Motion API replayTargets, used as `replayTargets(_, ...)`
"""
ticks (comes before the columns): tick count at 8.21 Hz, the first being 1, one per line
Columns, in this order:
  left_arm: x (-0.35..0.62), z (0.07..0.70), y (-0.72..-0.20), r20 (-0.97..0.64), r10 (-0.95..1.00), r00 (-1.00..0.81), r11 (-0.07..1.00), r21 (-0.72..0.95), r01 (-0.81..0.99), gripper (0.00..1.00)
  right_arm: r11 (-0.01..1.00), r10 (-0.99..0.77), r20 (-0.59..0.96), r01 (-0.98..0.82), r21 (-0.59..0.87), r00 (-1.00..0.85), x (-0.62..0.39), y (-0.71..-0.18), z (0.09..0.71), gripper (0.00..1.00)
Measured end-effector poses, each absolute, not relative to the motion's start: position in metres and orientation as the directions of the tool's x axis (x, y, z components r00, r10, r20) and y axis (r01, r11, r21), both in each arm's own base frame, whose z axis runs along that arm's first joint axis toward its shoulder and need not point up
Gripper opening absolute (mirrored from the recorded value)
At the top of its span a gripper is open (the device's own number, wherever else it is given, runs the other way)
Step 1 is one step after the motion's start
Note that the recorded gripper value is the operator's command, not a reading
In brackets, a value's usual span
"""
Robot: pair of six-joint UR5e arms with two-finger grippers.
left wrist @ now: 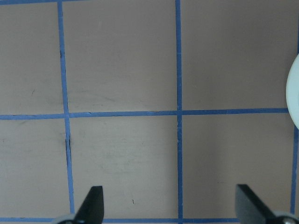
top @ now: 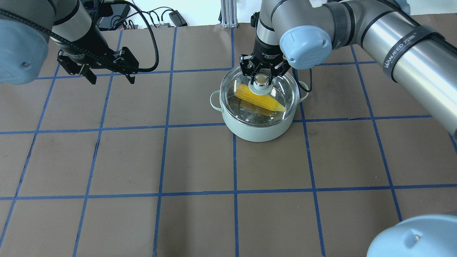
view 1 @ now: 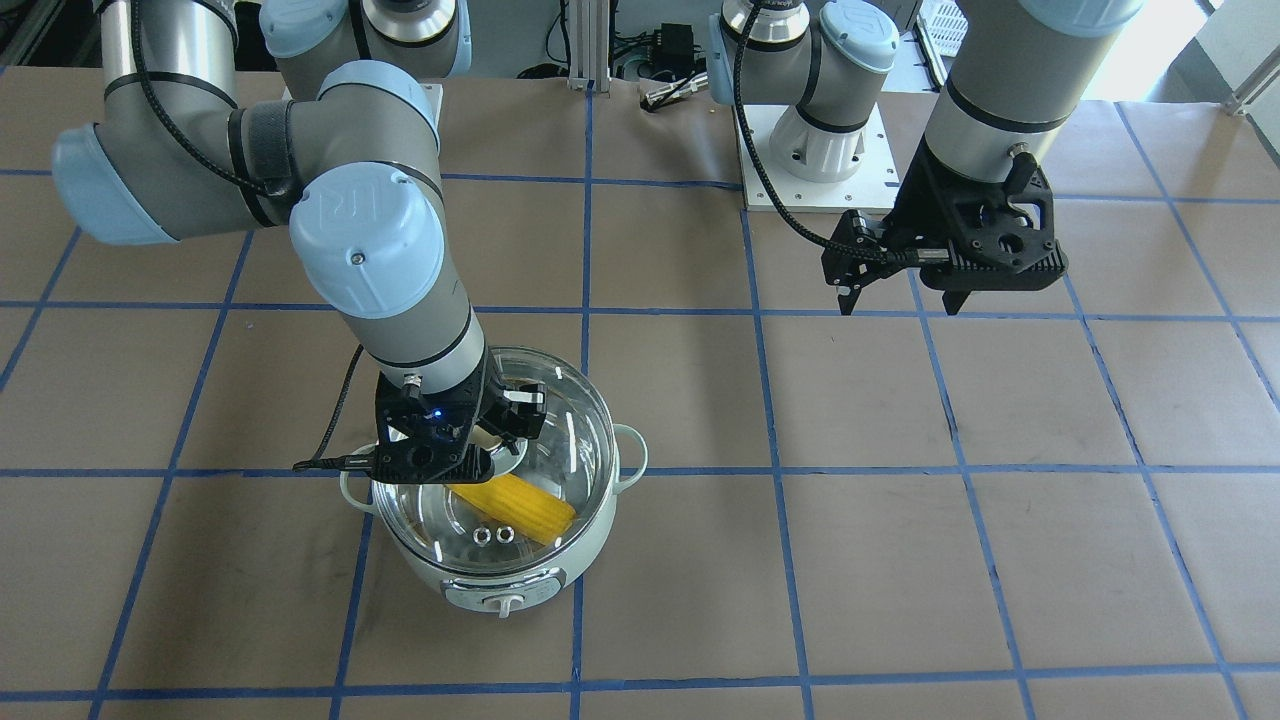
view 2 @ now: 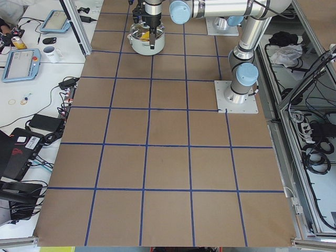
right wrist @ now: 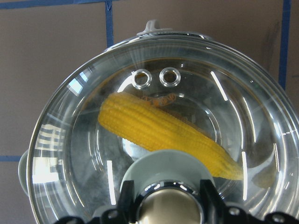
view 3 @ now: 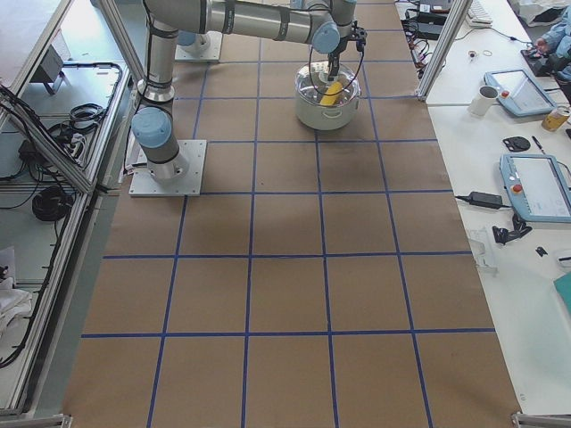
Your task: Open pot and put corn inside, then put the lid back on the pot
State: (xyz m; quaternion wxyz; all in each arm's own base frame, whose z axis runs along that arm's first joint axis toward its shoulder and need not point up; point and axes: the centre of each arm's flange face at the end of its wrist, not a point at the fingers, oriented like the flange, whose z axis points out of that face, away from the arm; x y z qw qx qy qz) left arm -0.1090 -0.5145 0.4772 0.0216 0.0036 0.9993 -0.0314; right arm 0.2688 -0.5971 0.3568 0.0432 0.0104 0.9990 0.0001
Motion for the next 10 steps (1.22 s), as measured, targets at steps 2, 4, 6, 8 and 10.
replayTargets(2,-0.109,0.475,-0.516,-0.043,0.006,-0.999,0.998,-0.059,0.008,1.0,1.0,0.022,-0.086,0.022,-0.002,-0.996,0.269,-0.597,0.355,0.85)
replayTargets(4,-0.109,0.476,-0.515,-0.043,0.006,-0.999,0.998,-0.061,0.009,1.0,1.0,0.022,-0.089,0.023,-0.014,-0.996,0.269,-0.598,0.357,0.94)
replayTargets(6,-0.109,0.476,-0.515,-0.043,0.006,-0.999,0.998,-0.062,0.008,1.0,0.998,0.023,-0.099,0.029,-0.061,-0.995,0.265,-0.603,0.369,0.99)
replayTargets(8,-0.109,0.476,-0.515,-0.043,0.006,-0.999,0.998,-0.063,0.008,1.0,0.992,0.028,-0.092,0.039,-0.12,-0.995,0.24,-0.603,0.405,1.0)
replayTargets(10,-0.109,0.475,-0.516,-0.043,0.006,-0.999,0.998,-0.06,0.008,1.0,0.99,0.006,-0.068,0.015,-0.138,-0.998,0.192,-0.582,0.46,1.0)
